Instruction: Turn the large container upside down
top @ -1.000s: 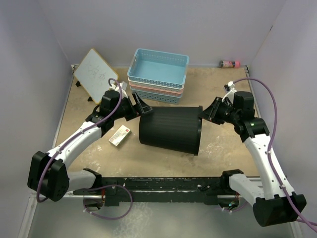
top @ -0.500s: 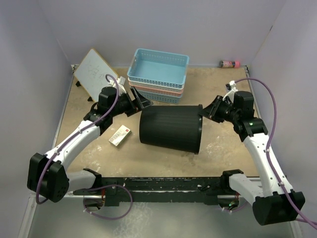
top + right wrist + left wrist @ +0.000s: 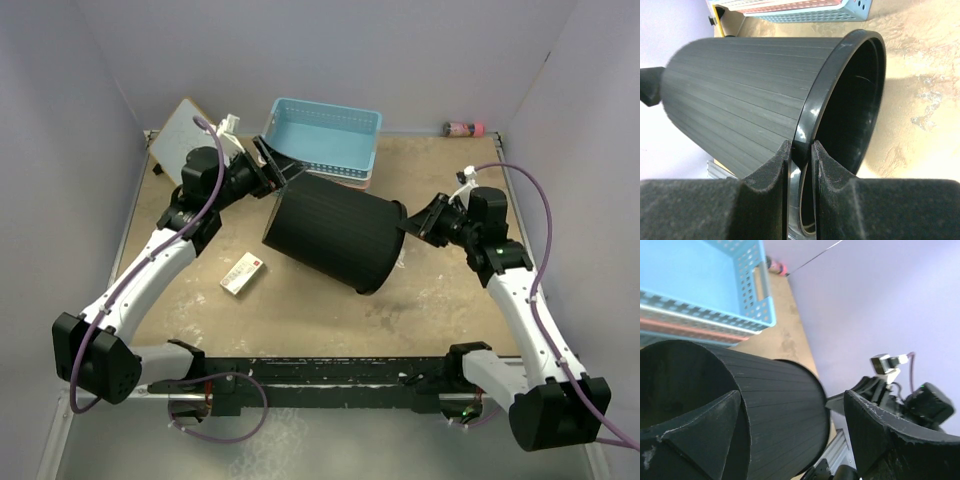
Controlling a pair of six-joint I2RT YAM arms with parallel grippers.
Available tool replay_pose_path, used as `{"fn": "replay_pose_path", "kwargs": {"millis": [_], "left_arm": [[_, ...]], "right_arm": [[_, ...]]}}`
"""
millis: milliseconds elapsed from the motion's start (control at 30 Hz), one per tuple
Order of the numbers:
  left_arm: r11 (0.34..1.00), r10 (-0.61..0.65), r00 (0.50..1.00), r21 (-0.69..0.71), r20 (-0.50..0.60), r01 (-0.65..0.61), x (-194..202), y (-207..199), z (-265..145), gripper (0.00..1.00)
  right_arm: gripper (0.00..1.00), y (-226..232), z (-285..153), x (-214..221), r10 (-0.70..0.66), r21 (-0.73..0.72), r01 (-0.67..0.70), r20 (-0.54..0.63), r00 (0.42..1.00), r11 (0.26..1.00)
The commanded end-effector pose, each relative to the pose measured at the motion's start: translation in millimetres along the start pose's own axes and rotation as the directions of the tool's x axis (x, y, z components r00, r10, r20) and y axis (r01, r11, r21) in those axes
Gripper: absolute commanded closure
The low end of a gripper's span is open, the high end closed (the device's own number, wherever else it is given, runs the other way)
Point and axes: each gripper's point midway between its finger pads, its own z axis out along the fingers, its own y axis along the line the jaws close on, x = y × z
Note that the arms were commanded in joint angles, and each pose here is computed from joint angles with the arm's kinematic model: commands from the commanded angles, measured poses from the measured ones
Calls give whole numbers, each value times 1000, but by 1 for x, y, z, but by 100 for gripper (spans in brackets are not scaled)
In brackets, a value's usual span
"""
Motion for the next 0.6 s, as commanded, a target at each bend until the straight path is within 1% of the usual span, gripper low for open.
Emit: {"fn": "replay_pose_path", "kwargs": {"millis": [0,167,267,400,467,567], "left_arm": [[966,22,1000,259,-18,-17,-11,-78,-7,20],[948,34,999,317,-35,-21,-4,-101,0,20],[940,43,997,340,-68,-17,12,-111,9,20],[937,43,993,349,-112,-1,33,-115,21,20],[938,38,992,346,-124,7,39,-113,25,20],[936,40,992,352,-122,5,41,-115,26,20]], "right_arm": [[98,-19,14,36,53,22,-51,-114,992,998],[98,-35,26,55,141,31,-138,-124,982,990],[96,-44,30,65,193,45,-189,-128,973,981],[94,-55,34,72,223,79,-214,-126,967,974],[87,-61,34,72,226,107,-214,-114,967,971],[72,-69,30,68,206,160,-191,-84,975,968]]}}
